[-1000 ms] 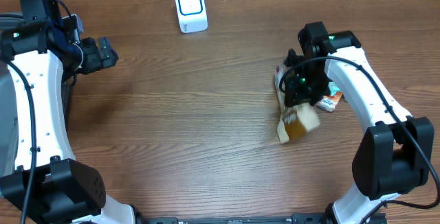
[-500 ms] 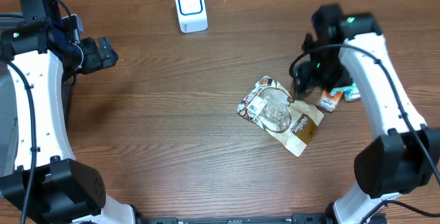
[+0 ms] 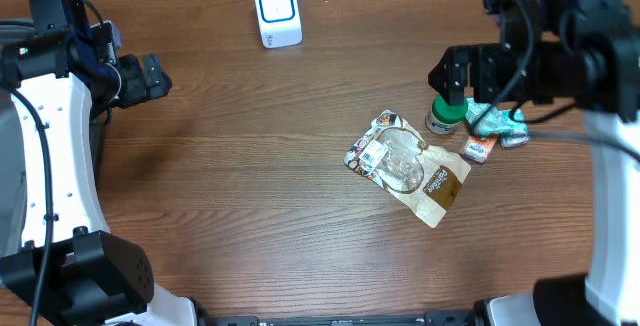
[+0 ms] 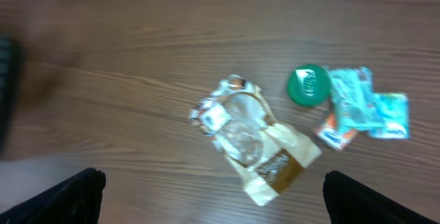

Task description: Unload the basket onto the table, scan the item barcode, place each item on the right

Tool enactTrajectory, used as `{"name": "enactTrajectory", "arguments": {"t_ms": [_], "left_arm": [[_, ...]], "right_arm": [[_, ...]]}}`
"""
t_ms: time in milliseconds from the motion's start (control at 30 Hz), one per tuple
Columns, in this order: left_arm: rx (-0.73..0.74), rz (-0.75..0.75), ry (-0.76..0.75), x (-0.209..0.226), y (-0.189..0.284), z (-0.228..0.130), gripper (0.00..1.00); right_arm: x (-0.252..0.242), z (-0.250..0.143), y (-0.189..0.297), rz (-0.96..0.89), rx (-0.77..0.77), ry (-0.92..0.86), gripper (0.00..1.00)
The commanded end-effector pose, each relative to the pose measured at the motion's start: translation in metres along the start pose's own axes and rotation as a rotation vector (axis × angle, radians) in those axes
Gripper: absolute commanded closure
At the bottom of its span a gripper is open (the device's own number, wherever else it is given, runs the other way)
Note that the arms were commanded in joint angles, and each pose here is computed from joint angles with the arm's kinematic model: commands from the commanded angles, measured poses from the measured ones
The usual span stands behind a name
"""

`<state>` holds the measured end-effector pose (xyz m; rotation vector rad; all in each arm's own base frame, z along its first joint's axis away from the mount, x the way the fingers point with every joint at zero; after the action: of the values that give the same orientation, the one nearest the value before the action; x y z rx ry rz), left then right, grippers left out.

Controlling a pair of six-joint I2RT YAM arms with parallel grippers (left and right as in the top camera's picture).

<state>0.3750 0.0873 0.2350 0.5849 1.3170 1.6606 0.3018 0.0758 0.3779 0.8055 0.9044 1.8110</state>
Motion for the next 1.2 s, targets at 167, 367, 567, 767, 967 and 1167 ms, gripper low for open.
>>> {"name": "enactTrajectory", "arguments": {"t_ms": [167,367,567,767,967,1167], "left_arm": [[0.003,0.004,-0.023,0.0,-0.002,0.0,0.01],[0.004,0.003,-0.023,0.0,-0.002,0.0,0.01],[0.003,0.004,-0.023,0.0,-0.002,0.0,0.0],[0.003,0.004,-0.023,0.0,-0.002,0.0,0.0],[0.003,0.004,-0.023,0.0,-0.002,0.0,0.0],[0.003,0.004,-0.023,0.0,-0.002,0.0,0.01]], "right_arm": [[0.022,0.001,0.022,0.118,-0.077,0.002,0.0],[0.026,0.0,0.028,0.132,-0.091,-0.021,0.0],[0.025,0.008,0.039,0.106,-0.172,0.019,0.0],[0.023,0.026,0.072,0.021,-0.395,0.08,0.0],[0.011,0.011,0.084,-0.109,-0.525,0.088,0.0],[-0.009,-0.013,0.073,-0.233,-0.676,0.074,0.0]]}}
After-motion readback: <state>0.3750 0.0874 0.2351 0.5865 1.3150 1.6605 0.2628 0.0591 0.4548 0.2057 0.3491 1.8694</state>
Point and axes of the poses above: each gripper's point midway between its finger pads, its own y axis back along the fingers, its own x axis along the line the jaws close on, z = x × y, the point moved 3 cm from there along y, back along the fingers, and after that the axes turned 11 degrees about y, right-handed, at the moved point
